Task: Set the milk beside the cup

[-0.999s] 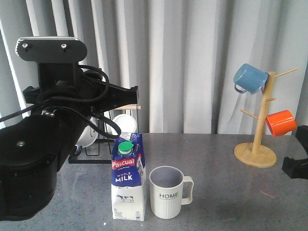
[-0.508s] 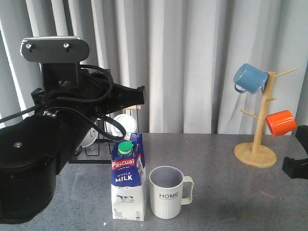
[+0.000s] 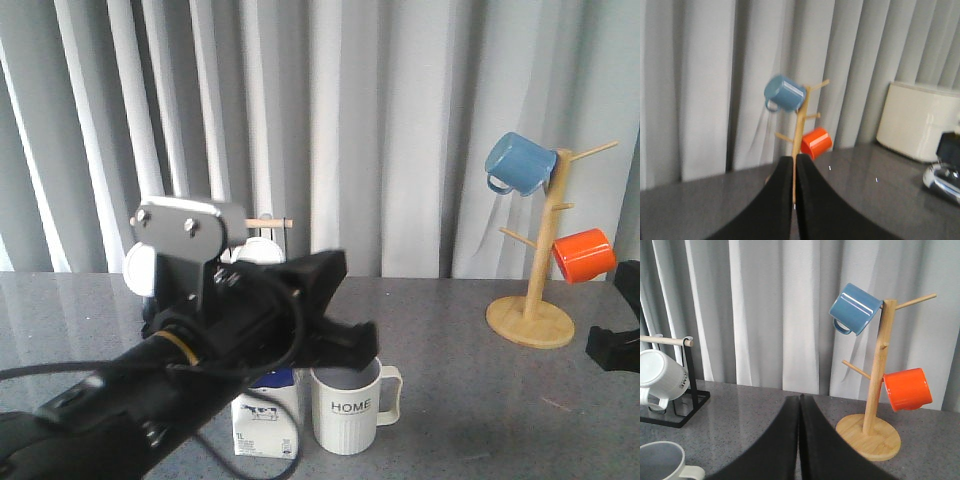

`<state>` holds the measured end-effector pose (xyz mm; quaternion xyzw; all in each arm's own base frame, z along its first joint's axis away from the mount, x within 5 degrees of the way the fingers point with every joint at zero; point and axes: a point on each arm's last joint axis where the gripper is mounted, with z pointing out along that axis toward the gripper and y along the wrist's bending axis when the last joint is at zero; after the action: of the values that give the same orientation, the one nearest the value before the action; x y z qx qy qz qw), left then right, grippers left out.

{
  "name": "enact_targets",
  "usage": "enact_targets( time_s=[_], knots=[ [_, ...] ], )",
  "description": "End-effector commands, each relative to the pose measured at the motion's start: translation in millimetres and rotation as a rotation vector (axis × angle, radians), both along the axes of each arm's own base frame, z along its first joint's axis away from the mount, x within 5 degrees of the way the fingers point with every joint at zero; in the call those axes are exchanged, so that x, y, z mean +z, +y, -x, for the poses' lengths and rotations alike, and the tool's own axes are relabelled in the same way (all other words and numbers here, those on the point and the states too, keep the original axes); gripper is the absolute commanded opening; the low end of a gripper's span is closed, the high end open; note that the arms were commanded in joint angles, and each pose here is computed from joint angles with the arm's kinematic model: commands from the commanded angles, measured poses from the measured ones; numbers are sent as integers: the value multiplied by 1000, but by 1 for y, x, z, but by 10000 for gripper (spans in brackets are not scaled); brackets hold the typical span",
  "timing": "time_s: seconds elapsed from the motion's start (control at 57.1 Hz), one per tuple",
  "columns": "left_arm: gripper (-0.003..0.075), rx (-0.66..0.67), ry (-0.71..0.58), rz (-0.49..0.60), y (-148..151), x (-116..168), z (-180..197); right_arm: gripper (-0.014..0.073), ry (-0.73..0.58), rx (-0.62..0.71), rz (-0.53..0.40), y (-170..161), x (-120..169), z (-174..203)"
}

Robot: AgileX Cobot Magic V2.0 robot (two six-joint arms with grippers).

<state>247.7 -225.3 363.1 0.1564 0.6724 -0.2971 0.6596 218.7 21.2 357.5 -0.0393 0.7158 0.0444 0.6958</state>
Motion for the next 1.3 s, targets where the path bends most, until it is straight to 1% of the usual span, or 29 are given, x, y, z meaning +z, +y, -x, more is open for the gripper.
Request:
enact_targets(
  time_s=[0.0, 0.053, 0.07, 0.123, 0.158, 0.315, 0.438, 0.508, 0.596, 0.631, 0.701, 0.718, 0.858, 1.069, 1.191, 1.279],
  knots=[
    [-6, 32, 25, 55, 35, 5, 14, -8, -110, 14, -2, 0, 19, 4],
    [-6, 70, 37, 42, 55, -3, 20, -8, -110, 14, -2, 0, 19, 4],
    [-6, 79, 44, 28, 60, -10, 23, -8, -110, 14, -2, 0, 19, 4],
    [-6, 112, 32, 13, 79, -18, 33, -8, -110, 14, -2, 0, 19, 4],
    [-6, 141, 42, 2, 94, -28, 40, -8, -110, 14, -2, 0, 19, 4],
    [-6, 261, 39, 14, 149, -57, 82, -8, -110, 14, -2, 0, 19, 4],
    [-6, 349, -30, -19, 182, -81, 118, -8, -110, 14, -2, 0, 19, 4],
    [-6, 412, -62, -13, 196, -94, 136, -8, -111, 14, -2, 0, 19, 4],
    [-6, 473, -80, -17, 207, -109, 150, -8, -111, 14, -2, 0, 19, 4],
    [-6, 490, -99, -49, 209, -114, 154, -8, -111, 14, -2, 0, 19, 4],
    [-6, 507, -144, -160, 211, -123, 161, -8, -111, 14, -2, 0, 19, 4],
    [-6, 510, -155, -171, 212, -125, 163, -8, -111, 14, -2, 0, 19, 4],
    [-6, 527, -146, -139, 215, -142, 174, -8, -111, 14, -2, 0, 19, 4],
    [-6, 525, -62, -158, 216, -151, 181, -8, -110, 14, -2, 0, 19, 4],
    [-6, 533, -55, -160, 218, -154, 189, -8, -110, 14, -2, 0, 19, 4],
    [-6, 575, -61, -151, 221, -155, 193, -8, -110, 14, -2, 0, 19, 4]
  ],
)
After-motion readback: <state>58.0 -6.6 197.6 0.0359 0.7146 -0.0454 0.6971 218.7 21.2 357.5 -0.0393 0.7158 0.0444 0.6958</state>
